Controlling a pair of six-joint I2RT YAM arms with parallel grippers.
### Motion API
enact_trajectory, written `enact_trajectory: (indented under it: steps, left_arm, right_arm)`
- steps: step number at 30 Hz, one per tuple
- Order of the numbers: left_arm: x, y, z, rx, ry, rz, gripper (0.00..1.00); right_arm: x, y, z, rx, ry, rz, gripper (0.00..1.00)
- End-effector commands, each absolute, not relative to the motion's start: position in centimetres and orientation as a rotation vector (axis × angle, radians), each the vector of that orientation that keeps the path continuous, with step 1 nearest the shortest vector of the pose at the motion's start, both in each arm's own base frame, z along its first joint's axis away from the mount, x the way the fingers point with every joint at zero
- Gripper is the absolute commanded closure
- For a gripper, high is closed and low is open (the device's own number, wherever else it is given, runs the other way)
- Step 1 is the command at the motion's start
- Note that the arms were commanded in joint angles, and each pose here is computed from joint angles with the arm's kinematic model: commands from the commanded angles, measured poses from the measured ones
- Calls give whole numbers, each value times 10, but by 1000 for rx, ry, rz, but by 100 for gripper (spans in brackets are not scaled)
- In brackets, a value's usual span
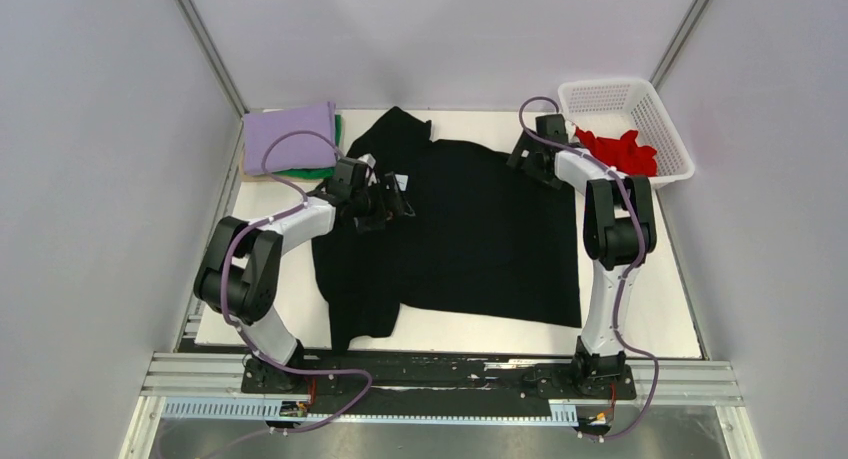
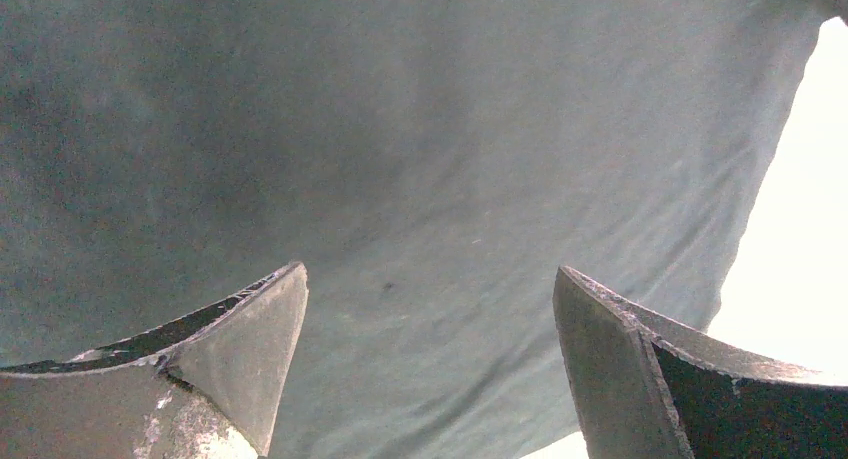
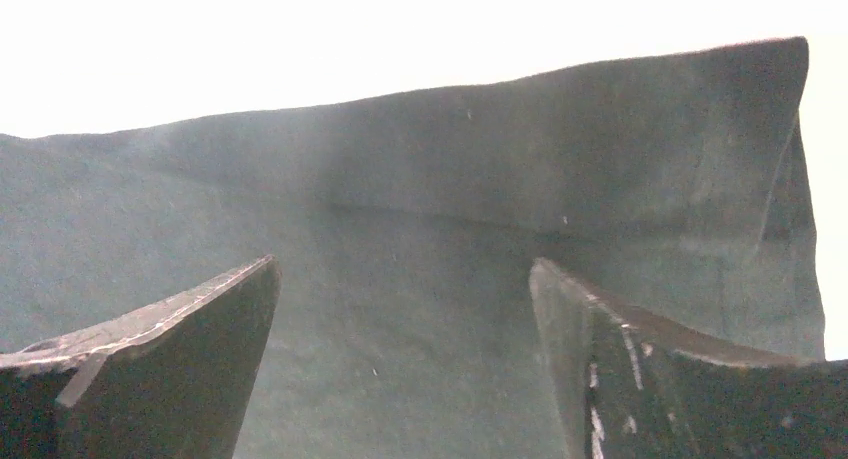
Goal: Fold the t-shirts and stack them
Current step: Flatten out the tshirt
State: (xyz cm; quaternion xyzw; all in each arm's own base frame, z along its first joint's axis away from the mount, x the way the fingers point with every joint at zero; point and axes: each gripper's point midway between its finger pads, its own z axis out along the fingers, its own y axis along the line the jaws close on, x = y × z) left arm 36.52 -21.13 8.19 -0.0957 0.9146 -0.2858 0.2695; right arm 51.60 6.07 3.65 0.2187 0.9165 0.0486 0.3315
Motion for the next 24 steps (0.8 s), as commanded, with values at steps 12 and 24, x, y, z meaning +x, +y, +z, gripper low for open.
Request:
enact_trajectory:
  steps: [12, 24]
  left_arm:
    - [313, -162, -1, -295, 2748, -427, 0]
    - [336, -177, 34, -262, 2639, -526, 0]
  right_arm:
    - [624, 38, 54, 585, 2157, 71, 0]
    - [693, 42, 139, 404, 1894, 108, 0]
